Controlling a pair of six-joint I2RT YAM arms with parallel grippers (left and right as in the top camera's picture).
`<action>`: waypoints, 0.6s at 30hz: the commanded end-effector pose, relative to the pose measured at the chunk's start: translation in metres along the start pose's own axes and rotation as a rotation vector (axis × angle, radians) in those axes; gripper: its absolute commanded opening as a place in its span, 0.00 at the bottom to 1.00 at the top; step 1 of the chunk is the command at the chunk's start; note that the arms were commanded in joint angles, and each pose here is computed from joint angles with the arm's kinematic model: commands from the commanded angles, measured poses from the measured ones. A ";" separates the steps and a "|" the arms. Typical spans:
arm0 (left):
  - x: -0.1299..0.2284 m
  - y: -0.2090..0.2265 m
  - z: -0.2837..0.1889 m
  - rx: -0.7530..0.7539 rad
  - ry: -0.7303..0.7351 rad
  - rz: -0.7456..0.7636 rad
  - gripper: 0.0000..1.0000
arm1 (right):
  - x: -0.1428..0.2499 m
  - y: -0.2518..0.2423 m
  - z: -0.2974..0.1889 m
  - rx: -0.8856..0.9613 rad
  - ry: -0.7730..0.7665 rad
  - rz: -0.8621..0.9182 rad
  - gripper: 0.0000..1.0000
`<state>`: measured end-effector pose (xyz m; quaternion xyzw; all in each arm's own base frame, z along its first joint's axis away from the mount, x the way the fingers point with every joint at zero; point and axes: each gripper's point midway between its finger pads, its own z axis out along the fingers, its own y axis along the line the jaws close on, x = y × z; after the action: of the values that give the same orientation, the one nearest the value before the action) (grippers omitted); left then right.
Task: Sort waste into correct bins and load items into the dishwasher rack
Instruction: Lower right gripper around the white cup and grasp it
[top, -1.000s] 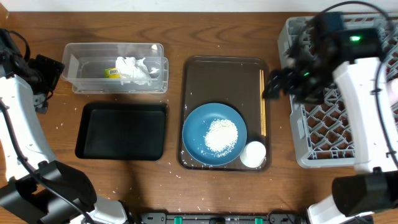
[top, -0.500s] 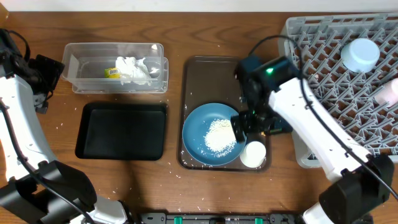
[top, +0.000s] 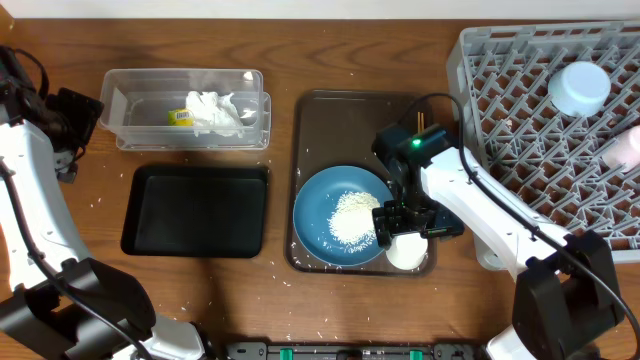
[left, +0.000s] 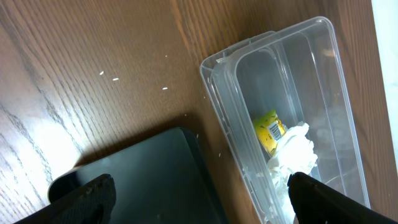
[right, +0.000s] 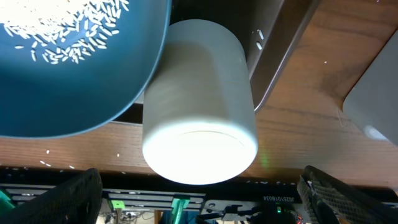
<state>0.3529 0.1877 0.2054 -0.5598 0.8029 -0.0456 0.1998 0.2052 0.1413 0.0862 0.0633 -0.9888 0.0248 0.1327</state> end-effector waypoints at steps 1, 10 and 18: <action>0.000 0.003 0.003 -0.012 0.004 0.005 0.91 | 0.002 0.001 0.003 -0.004 -0.002 0.011 0.99; 0.000 0.003 0.003 -0.012 0.004 0.006 0.91 | -0.008 0.002 0.034 -0.017 -0.042 0.015 0.96; 0.000 0.003 0.003 -0.012 0.004 0.006 0.91 | -0.019 0.006 0.036 -0.036 -0.084 0.012 0.76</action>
<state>0.3529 0.1878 0.2054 -0.5598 0.8029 -0.0454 0.1998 0.2145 0.1477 0.0456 0.0599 -0.9937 0.0029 0.0942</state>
